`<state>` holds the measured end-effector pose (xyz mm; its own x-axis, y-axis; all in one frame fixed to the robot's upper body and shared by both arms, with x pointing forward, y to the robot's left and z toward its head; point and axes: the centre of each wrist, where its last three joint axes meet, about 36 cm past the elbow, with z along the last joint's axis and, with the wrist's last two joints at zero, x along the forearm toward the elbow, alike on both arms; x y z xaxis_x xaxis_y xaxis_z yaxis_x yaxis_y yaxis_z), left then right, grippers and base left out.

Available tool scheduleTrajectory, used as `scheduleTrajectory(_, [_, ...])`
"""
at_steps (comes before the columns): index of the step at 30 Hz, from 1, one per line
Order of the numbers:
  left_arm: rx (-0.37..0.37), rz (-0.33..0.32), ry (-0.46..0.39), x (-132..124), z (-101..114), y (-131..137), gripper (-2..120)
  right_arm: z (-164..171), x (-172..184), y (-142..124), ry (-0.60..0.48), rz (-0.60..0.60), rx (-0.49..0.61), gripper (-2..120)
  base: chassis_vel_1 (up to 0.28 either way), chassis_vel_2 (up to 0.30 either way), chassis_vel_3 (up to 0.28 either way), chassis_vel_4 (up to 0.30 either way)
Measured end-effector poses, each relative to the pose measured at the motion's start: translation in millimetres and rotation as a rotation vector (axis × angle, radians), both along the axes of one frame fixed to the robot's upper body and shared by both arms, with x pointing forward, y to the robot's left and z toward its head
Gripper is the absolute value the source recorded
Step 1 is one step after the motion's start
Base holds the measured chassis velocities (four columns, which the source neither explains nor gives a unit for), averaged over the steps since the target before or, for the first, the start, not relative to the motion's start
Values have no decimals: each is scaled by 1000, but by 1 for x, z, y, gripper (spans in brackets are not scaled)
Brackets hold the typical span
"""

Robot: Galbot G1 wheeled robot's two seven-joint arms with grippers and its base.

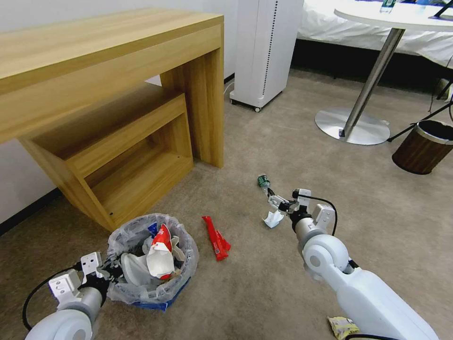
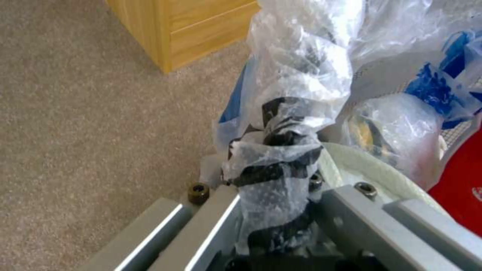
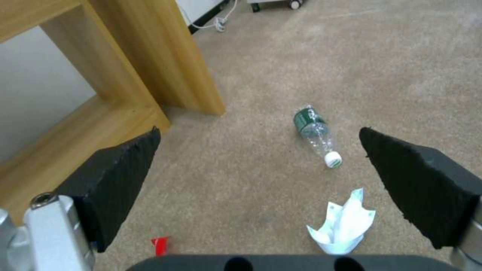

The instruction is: Pick up the trash bin and place the garbage on the floor into it.

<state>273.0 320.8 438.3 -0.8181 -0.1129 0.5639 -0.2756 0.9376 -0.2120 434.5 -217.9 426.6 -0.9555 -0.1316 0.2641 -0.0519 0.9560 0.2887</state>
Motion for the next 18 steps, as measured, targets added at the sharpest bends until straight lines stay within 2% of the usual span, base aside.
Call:
scheduleTrajectory(16, [0,4,8,-1,-2,1,0,-4,2,8,12,37,-11,100,0,0,0,0])
scheduleTrajectory(18, [-1,3,11,-1,-2,1,0,-5,3,13,50,53,-8,100,0,0,0,0])
